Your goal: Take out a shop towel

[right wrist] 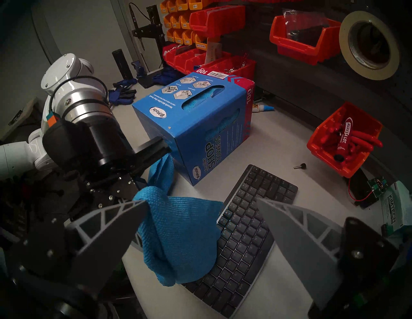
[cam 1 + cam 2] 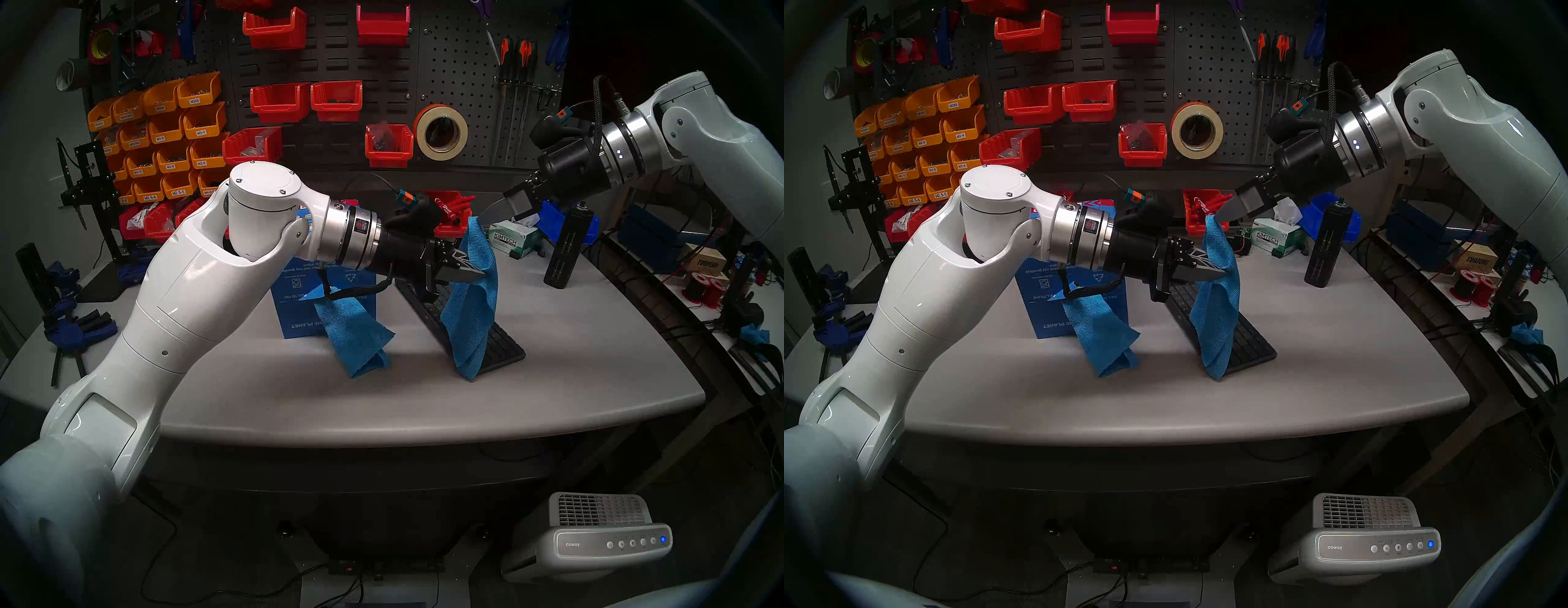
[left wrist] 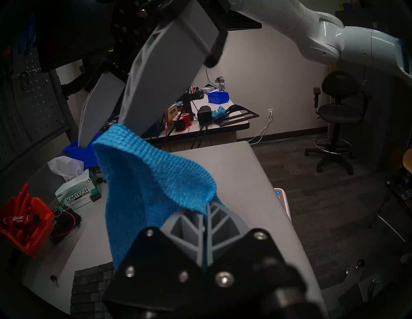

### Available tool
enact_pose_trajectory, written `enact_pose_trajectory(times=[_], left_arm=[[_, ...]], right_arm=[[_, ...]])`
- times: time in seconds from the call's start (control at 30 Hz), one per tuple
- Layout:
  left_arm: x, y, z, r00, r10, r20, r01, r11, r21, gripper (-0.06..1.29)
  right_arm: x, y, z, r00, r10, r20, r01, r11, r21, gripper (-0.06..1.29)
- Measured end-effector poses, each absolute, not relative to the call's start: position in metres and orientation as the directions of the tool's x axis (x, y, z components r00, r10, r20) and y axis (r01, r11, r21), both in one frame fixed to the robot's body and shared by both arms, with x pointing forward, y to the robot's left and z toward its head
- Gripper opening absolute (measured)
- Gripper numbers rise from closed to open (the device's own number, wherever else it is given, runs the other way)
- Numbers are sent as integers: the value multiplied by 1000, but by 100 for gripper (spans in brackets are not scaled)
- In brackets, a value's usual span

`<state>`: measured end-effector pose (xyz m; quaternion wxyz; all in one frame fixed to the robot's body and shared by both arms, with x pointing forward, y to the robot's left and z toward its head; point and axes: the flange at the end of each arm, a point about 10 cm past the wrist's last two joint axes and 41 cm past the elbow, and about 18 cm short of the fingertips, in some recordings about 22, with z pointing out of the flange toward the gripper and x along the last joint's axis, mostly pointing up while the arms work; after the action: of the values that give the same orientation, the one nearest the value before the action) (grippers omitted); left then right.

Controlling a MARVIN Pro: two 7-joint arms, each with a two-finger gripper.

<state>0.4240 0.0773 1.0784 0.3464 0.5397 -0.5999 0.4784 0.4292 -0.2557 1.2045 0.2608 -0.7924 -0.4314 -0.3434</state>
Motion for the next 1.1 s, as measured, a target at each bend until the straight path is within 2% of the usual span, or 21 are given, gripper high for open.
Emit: enact_pose_trajectory(times=[0.4,0.67,0.7,0.73,0.77,0.8,0.83,1.1], left_arm=[[444,71,1072,-158,-335,929,-972,-113,-205,-2],[450,68,1073,-161,-342,926,-966,-136,-218,-2],[451,68,1074,-167,-345,924,-964,-138,-226,3],[451,67,1074,-170,-346,923,-963,-139,-230,27],[451,67,1075,-173,-348,921,-962,-139,-234,65],[452,67,1076,-179,-350,919,-960,-141,-240,116],[452,67,1077,-184,-353,917,-959,-143,-247,126],[455,71,1083,-219,-374,901,-948,-138,-287,126]], right_arm=[[406,-242,1213,354,531,770,892,-438,-108,124],[392,-255,1209,374,521,767,883,-453,-123,124],[390,-259,1207,380,517,767,880,-458,-127,124],[389,-260,1207,383,515,767,878,-461,-129,124],[388,-262,1206,385,513,767,877,-463,-130,124],[387,-264,1206,390,511,766,874,-467,-133,124],[385,-266,1205,393,508,766,872,-470,-135,124],[382,-272,1204,405,500,765,865,-480,-144,124]])
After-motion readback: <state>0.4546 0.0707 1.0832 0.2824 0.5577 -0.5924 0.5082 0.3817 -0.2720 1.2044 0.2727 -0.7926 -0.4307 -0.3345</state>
